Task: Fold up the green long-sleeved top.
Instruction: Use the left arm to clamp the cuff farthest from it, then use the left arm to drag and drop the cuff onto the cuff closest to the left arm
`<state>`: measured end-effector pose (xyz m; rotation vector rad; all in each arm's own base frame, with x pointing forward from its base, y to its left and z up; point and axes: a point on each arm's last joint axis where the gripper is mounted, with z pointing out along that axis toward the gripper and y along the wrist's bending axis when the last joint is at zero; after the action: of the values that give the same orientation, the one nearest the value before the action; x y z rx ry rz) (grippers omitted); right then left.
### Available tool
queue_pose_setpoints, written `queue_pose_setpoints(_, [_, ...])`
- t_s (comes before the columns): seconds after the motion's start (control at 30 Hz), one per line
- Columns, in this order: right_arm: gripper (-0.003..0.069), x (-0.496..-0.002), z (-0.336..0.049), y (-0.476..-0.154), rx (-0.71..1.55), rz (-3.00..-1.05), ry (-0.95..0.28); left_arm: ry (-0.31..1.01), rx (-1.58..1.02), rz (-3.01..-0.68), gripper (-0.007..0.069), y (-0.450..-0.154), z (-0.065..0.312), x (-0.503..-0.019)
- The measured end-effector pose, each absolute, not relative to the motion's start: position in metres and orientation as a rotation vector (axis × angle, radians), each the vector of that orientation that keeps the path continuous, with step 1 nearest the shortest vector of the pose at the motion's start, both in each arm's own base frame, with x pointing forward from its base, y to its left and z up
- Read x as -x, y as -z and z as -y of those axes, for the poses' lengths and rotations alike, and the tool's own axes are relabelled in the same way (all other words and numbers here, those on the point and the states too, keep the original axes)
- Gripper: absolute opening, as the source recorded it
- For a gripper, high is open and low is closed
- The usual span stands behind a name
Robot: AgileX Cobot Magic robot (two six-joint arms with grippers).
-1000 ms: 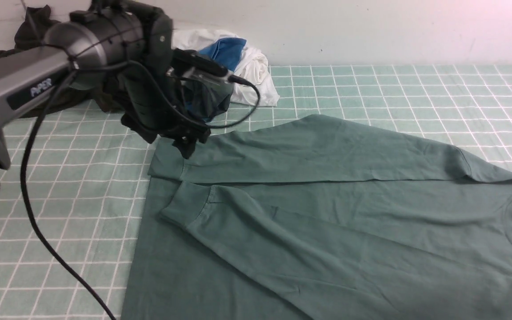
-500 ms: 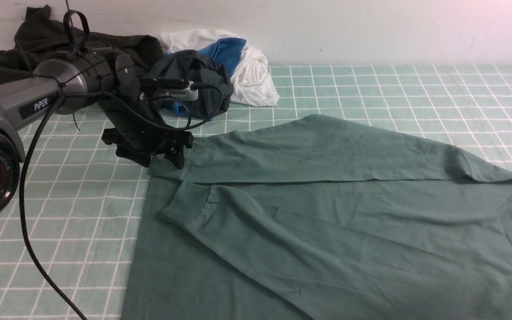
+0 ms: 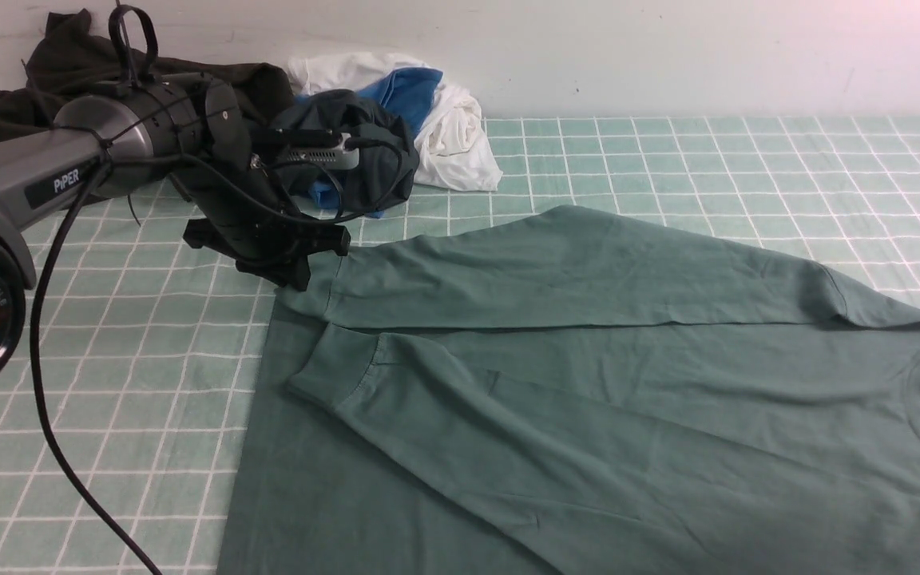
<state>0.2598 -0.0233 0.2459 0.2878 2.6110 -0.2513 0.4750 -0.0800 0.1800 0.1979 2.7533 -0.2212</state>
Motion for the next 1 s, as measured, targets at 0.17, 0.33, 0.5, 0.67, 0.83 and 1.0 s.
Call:
queue_pose_setpoints(0.17, [0.0367, -0.260, 0.023, -0.246, -0.287, -2.609, 0.250, 0.236, -0.209, -2.771, 0.0027, -0.184, 0.081, -0.472])
queue_pose_setpoints(0.33, [0.0367, -0.261, 0.022, -0.247, -0.288, -2.596, 0.235, 0.342, -0.228, -2.743, 0.0027, -0.210, 0.093, -0.463])
queue_pose_setpoints(0.5, [0.0367, -0.262, 0.021, -0.247, -0.289, -2.589, 0.204, 0.608, -0.237, -2.605, 0.0027, -0.281, 0.114, -0.438])
queue_pose_setpoints(0.67, [0.0367, -0.262, 0.018, -0.246, -0.281, -2.603, 0.175, 0.663, -0.284, -2.573, 0.0027, -0.325, 0.113, -0.408])
queue_pose_setpoints(0.83, [0.0367, -0.259, 0.016, -0.249, -0.249, -2.607, 0.145, 0.614, -0.259, -2.634, 0.0027, -0.338, 0.101, -0.357])
queue_pose_setpoints(1.0, [0.0367, -0.251, 0.015, -0.263, -0.245, -2.557, 0.119, 0.577, -0.194, -2.725, 0.0027, -0.302, 0.086, -0.291])
